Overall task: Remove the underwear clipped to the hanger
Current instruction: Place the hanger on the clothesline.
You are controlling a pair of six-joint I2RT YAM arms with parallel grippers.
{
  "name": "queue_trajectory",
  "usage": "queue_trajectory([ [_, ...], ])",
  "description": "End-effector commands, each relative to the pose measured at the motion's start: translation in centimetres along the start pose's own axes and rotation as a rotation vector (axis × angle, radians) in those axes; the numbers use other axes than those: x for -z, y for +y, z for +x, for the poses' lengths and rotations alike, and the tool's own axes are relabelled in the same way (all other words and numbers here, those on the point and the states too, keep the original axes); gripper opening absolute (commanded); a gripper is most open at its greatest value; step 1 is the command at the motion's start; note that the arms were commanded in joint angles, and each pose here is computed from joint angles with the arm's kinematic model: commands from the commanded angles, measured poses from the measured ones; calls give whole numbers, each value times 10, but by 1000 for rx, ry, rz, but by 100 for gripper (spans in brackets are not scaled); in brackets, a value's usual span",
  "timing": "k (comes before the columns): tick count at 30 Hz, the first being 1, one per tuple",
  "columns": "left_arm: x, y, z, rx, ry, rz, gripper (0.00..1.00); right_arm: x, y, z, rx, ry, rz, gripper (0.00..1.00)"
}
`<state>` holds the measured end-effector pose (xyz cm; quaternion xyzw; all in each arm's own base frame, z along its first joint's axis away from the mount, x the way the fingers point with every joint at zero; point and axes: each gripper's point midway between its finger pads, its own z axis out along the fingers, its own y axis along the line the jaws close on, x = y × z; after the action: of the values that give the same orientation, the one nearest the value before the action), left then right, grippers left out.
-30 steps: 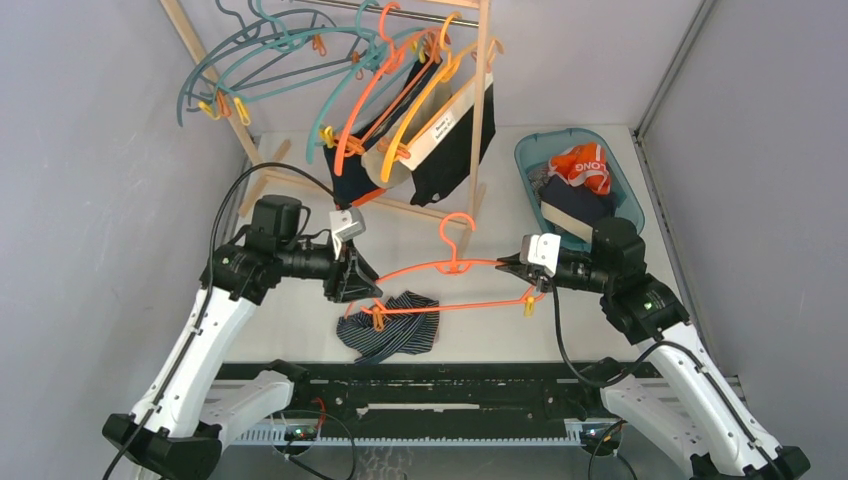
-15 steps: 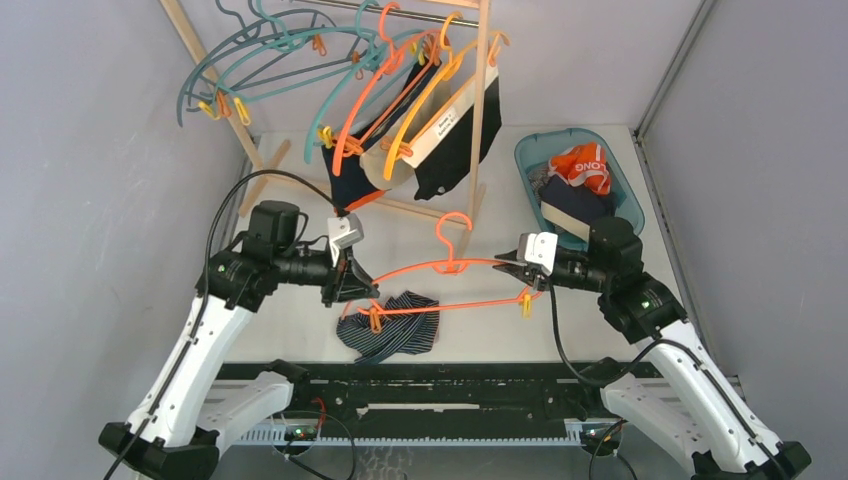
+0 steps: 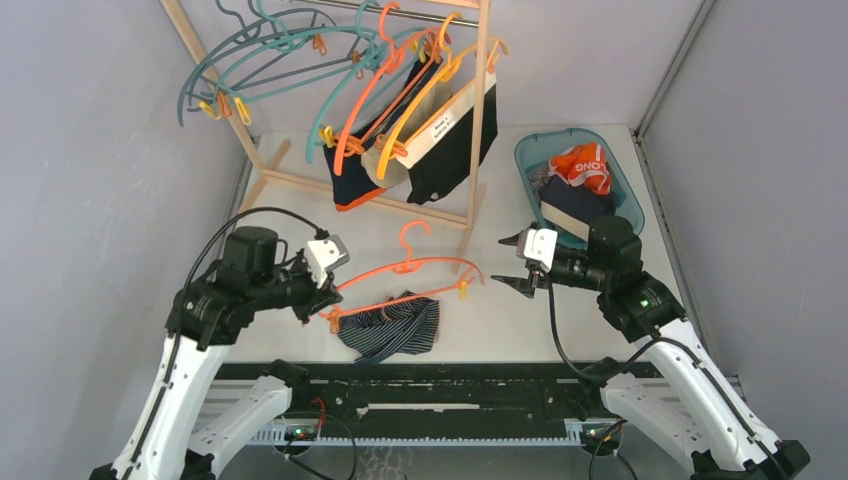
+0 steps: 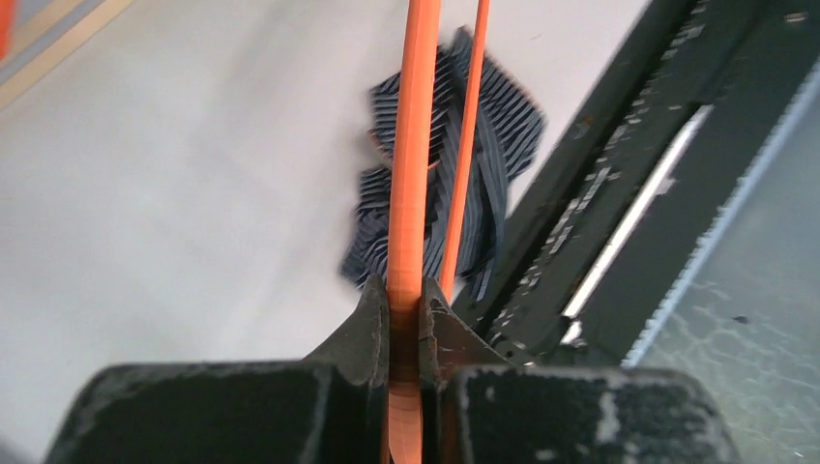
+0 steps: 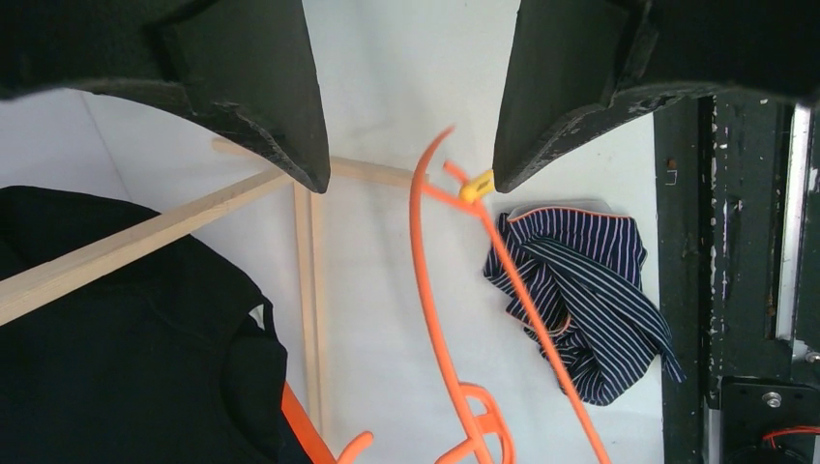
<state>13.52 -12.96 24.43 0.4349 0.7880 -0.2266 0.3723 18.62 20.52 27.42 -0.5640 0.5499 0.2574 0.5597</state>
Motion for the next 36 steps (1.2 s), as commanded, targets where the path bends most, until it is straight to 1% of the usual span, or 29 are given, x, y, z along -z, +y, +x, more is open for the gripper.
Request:
queue_trajectory([
  [1, 34, 33, 4, -40, 15, -286, 0, 1, -5, -6, 7, -20, 23, 62],
  [5, 57, 55, 21, 2, 66, -473, 0, 0, -5, -4, -3, -13, 21, 62],
  [9, 75, 62, 36, 44, 108, -575, 0, 0, -6, -3, -3, -7, 30, 62],
  [15, 101, 71, 46, 111, 113, -726, 0, -1, -5, -3, -3, -5, 25, 62],
  [19, 116, 80, 43, 161, 94, -819, 0, -1, -4, -2, 1, 1, 23, 62],
  [24, 132, 101, 24, 209, 34, -939, 0, -2, -3, -2, 6, 2, 18, 62],
  [28, 143, 116, -1, 190, -15, -985, 0, -3, -2, -1, 7, 6, 17, 62],
  [30, 145, 119, -15, 168, -34, -973, 0, -2, -2, -2, 8, 5, 18, 62],
  [36, 144, 118, -60, 90, -84, -852, 0, -3, -2, 0, 6, 9, 17, 62],
])
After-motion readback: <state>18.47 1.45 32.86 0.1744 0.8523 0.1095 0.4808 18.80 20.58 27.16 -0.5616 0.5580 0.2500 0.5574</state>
